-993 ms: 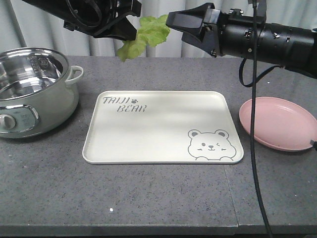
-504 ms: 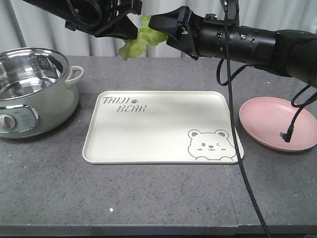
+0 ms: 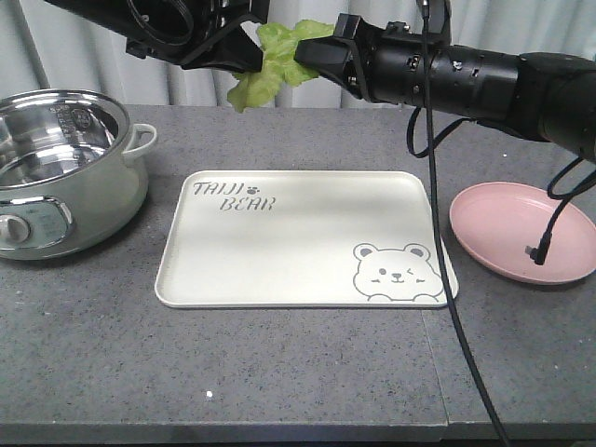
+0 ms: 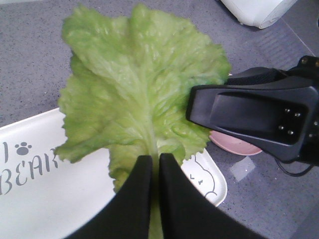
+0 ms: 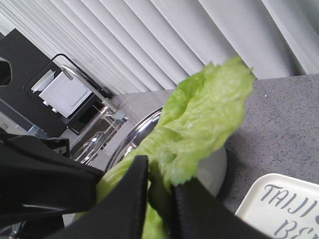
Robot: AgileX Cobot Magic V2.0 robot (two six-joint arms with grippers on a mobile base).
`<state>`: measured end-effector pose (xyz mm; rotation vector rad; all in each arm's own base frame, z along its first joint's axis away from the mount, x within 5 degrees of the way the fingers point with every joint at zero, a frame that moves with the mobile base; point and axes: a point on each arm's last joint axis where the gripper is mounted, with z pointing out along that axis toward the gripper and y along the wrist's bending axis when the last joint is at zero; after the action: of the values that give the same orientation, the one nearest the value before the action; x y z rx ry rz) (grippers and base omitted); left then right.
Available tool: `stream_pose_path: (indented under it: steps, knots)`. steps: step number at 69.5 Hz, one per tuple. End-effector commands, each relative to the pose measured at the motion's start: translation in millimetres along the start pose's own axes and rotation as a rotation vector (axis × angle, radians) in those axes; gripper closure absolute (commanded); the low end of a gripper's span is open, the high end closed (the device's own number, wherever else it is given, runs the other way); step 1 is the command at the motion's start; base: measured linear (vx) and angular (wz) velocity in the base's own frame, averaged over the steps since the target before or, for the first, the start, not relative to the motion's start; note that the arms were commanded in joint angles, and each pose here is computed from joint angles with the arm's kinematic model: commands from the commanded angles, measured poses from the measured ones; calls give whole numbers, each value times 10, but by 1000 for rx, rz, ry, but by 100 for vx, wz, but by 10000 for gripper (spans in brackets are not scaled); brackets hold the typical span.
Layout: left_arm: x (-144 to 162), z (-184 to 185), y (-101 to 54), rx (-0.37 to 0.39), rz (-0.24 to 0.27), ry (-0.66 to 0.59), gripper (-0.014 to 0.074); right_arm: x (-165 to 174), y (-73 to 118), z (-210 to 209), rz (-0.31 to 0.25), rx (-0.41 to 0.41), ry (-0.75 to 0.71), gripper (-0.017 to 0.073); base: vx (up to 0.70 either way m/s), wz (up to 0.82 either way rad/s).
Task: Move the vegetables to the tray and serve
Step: 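Bring the right gripper to the leaf and close on it, then open the left gripper and carry the leaf toward the pink plate, then lower the leaf onto the pink plate and open the right gripper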
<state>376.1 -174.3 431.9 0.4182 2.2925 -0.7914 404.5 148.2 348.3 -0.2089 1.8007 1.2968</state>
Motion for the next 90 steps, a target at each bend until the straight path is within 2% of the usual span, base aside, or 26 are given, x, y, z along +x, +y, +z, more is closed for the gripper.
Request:
stream_pose_path:
  steps: [1, 7, 17, 30, 39, 51, 58, 69, 72, 75, 81, 90]
  knots:
    - [-121, -330, -241, 57, 27, -136, 602, -219, 332, -111, -15, -100, -94, 573, 0, 0]
    - [-119, -330, -241, 57, 28, -134, 599, -214, 342, -111, -38, -110, -89, 567, 0, 0]
    - [-119, -330, -241, 57, 30, -134, 564, -216, 340, -115, -41, -111, -89, 568, 0, 0]
    - [-99, -328, -242, 58, 31, -111, 420, -288, 371, -128, -91, -103, -114, 565, 0, 0]
    - [-89, -386, -264, 58, 36, -108, 304, -463, 364, -218, -117, -73, -171, 564, 0, 0]
    - [-94, -557, -307, 21, 70, -140, 251, -719, 216, -588, -123, -33, -225, 564, 0, 0]
    - [-79, -650, -308, -28, 100, -140, 251, -868, 97, -931, -128, 25, -236, 564, 0, 0]
    - [-52, -690, -276, -84, 124, -116, 251, -990, -165, -1595, -69, 129, -172, 564, 0, 0]
    - [-50, -690, -273, -87, 125, -114, 251, -980, -242, -1749, -72, 169, -132, 564, 0, 0]
    - [-52, -686, -270, -87, 125, -114, 251, -962, -328, -1890, -70, 229, -92, 564, 0, 0]
    - [-56, -681, -268, -87, 125, -117, 253, -899, -482, -2101, -10, 362, -11, 564, 0, 0]
    - [-58, -667, -262, -87, 123, -117, 253, -770, -637, -2230, -6, 544, 141, 564, 0, 0]
